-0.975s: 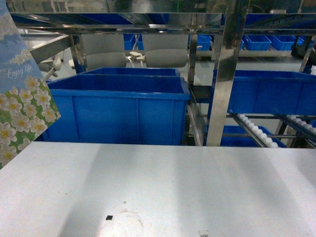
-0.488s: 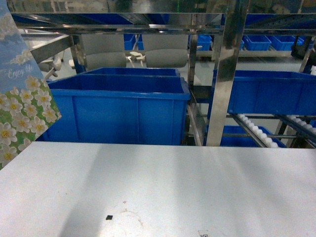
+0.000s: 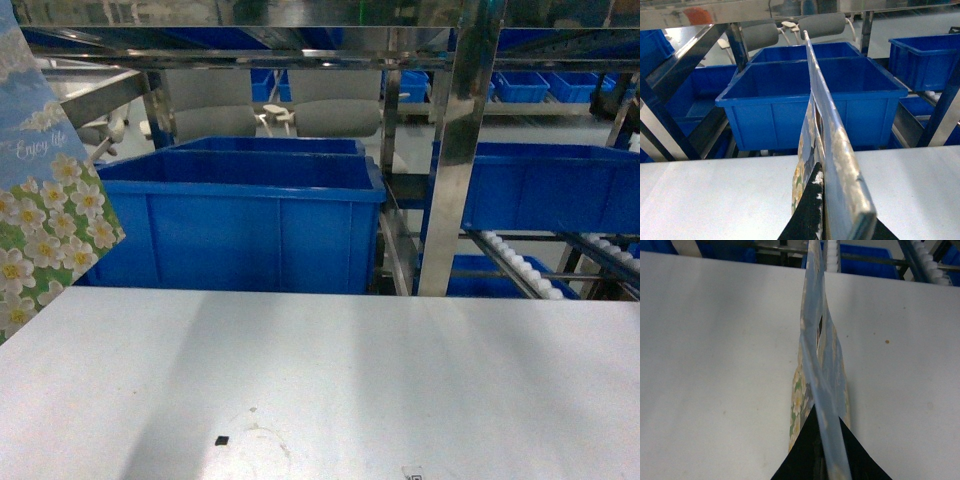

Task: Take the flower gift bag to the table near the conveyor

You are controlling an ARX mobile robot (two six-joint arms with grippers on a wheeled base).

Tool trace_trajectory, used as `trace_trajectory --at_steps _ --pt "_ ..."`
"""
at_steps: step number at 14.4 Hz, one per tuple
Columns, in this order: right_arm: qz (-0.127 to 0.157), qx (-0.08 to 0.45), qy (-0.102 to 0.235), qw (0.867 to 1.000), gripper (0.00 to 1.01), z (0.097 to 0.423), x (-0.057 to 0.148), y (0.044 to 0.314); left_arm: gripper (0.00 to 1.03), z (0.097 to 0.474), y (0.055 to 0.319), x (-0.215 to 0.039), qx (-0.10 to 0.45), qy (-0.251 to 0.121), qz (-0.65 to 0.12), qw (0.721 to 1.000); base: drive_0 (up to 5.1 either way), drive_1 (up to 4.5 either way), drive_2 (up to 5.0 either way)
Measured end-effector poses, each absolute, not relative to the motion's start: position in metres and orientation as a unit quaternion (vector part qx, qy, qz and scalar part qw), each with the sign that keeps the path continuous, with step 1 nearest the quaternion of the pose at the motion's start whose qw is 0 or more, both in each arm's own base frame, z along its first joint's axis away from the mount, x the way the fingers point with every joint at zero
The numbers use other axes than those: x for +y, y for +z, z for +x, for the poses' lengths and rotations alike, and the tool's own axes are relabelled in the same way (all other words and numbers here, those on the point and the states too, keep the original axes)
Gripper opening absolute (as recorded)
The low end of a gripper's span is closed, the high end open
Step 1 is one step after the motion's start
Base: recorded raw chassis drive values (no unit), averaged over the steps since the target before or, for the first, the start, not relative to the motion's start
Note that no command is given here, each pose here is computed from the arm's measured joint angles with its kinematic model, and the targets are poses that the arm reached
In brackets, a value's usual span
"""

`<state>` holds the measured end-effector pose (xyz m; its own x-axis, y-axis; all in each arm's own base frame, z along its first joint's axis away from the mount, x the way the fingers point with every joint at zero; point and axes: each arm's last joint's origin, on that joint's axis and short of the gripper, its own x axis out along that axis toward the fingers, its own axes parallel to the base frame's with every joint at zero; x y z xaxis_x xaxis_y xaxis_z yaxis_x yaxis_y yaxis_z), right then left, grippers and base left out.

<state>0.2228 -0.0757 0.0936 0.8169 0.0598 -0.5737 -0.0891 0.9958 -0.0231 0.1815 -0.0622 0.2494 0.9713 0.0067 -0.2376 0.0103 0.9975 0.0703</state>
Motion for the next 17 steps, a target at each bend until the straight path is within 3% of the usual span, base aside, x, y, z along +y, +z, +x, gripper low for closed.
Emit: trace_trajectory --at_steps 3,6,7,11,14,17 --pt "-0.024 0.305 0.053 0.95 0.37 0.216 -0.071 0.097 0.02 0.181 0.249 -0.062 0.12 -0.001 0.035 0.992 0.0 0.0 0.0" --pt "-0.034 0.283 0.036 0.958 0.82 0.212 -0.069 0.12 0.02 0.181 0.249 -0.062 0.12 -0.001 0.036 0.992 0.0 0.0 0.0" --pt "-0.048 0.256 0.019 0.965 1.0 0.215 -0.067 0.139 0.02 0.181 0.249 -0.062 0.12 -0.001 0.036 0.992 0.0 0.0 0.0" --pt "-0.07 0.182 -0.004 0.981 0.98 0.207 -0.049 0.207 0.02 0.181 0.249 -0.062 0.12 -0.001 0.036 0.992 0.0 0.0 0.0" --pt "-0.074 0.176 -0.013 0.982 0.98 0.176 -0.028 0.234 0.02 0.181 0.249 -0.062 0.12 -0.001 0.036 0.992 0.0 0.0 0.0" --pt "-0.098 0.136 -0.047 0.985 0.98 0.128 -0.004 0.259 0.02 0.181 0.249 -0.062 0.12 -0.001 0.036 0.992 0.0 0.0 0.0"
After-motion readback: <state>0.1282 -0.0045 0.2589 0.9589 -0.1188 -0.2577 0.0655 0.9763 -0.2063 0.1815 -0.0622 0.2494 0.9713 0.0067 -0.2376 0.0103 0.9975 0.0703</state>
